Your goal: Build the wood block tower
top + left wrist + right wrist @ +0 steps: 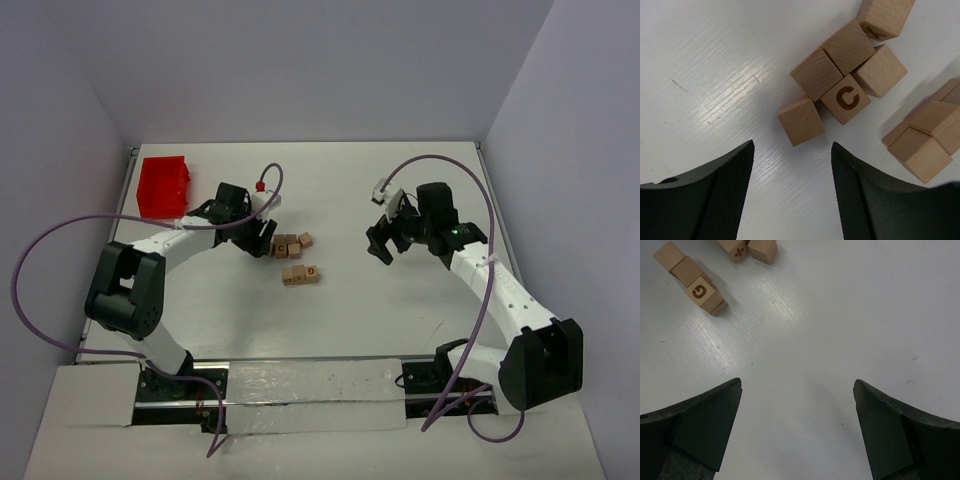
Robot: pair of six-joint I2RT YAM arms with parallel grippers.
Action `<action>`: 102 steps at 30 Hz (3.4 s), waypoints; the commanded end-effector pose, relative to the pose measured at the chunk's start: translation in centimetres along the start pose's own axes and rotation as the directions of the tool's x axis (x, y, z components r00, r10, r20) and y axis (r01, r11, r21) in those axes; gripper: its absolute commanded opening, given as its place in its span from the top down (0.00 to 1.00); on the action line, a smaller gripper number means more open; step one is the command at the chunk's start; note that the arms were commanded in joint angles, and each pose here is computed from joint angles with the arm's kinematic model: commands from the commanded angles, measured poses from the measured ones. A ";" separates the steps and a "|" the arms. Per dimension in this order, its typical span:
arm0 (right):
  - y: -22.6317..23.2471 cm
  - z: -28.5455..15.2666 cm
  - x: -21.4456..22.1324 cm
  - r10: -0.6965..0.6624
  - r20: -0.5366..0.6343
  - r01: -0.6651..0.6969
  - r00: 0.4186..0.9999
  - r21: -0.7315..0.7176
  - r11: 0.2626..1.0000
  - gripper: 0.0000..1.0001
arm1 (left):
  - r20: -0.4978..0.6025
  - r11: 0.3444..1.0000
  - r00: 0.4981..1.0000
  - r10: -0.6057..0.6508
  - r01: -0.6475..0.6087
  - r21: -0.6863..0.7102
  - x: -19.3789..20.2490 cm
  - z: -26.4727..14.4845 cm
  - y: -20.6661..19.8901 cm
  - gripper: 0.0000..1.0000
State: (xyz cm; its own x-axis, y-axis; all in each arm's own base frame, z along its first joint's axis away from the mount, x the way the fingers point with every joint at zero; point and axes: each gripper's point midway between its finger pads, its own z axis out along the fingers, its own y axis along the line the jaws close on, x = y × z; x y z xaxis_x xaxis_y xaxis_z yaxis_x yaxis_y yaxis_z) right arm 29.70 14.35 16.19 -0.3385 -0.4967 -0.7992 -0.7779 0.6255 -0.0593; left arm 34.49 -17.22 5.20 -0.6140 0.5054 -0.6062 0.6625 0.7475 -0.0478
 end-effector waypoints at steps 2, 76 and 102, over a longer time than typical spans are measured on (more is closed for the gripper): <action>-0.4 -0.3 -1.3 0.018 0.076 -0.019 0.997 0.014 1.000 0.00 | 0.036 0.999 0.999 0.014 -0.015 0.037 -1.2 0.2 -0.9 0.30; 0.5 -0.9 -0.2 0.089 0.128 -0.088 0.988 -0.011 0.996 0.00 | 0.201 0.701 0.826 0.527 -0.556 0.446 -1.5 -7.5 -12.8 0.90; -0.1 -0.8 0.0 0.086 0.128 -0.089 0.988 0.021 0.996 0.00 | 0.132 0.682 0.806 0.577 -0.565 0.465 -1.3 -4.6 -11.6 0.82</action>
State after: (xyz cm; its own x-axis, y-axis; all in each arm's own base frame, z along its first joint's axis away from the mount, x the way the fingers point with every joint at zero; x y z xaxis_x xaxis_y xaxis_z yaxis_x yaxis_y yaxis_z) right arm 28.59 13.90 15.79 -0.3671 -0.3735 -0.8519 -0.7416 0.6703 0.0257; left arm 24.37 -23.52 8.94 -0.1066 0.7966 -0.5951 0.9928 0.0528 -0.1072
